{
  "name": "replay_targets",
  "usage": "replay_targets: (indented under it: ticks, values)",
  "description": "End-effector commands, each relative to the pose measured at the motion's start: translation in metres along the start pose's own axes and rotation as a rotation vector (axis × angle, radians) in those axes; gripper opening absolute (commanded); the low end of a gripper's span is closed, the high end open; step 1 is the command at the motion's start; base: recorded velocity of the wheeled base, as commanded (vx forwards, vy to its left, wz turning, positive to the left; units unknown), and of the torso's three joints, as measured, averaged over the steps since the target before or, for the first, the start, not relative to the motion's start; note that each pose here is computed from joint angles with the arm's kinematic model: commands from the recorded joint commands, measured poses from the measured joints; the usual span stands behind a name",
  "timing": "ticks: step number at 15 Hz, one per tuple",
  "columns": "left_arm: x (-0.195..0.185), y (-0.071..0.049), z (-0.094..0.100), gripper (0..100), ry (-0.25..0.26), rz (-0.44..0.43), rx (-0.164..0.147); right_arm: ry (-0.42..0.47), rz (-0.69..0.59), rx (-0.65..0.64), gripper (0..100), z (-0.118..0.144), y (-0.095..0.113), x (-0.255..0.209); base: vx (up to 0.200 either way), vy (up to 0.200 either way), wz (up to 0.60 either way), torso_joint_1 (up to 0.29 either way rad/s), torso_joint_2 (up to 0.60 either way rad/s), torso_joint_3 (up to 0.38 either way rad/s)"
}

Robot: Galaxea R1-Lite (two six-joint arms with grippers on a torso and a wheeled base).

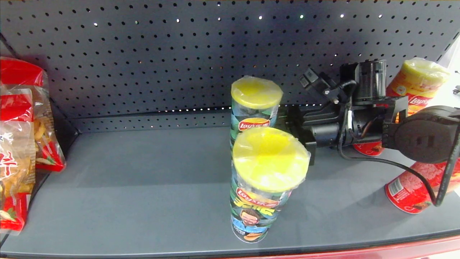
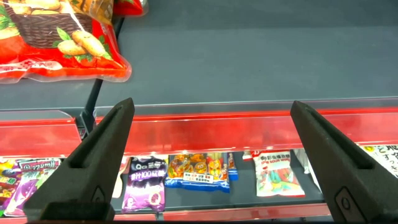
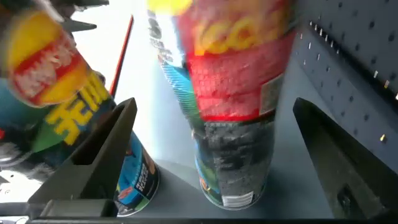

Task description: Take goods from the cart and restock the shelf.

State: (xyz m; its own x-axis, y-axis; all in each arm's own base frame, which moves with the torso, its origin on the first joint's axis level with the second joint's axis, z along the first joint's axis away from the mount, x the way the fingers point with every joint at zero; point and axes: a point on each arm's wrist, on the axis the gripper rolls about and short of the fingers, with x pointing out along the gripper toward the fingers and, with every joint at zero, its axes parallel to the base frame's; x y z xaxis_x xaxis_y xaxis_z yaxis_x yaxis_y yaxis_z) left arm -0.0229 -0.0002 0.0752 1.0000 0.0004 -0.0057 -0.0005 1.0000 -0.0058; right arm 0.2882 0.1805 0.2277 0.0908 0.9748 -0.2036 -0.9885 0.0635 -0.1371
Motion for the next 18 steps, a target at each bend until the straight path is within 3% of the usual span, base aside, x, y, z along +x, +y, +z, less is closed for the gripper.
replay_targets:
  ticks: [1,5,18]
  values:
    - [0.000,0.000,0.000,100,0.002,0.000,0.000,0.030,-0.014,0.008,100,0.000,-0.001,0.001,0.000,0.000,0.00,0.000,0.00,0.000]
    - [0.000,0.000,0.000,100,0.002,0.001,0.000,0.056,-0.011,-0.040,100,0.030,-0.005,-0.004,0.000,0.000,0.00,0.000,0.00,0.000]
    - [0.000,0.000,0.000,100,0.002,0.000,0.000,-0.019,-0.051,-0.065,100,0.069,-0.002,-0.019,0.000,0.000,0.00,0.000,0.00,0.000]
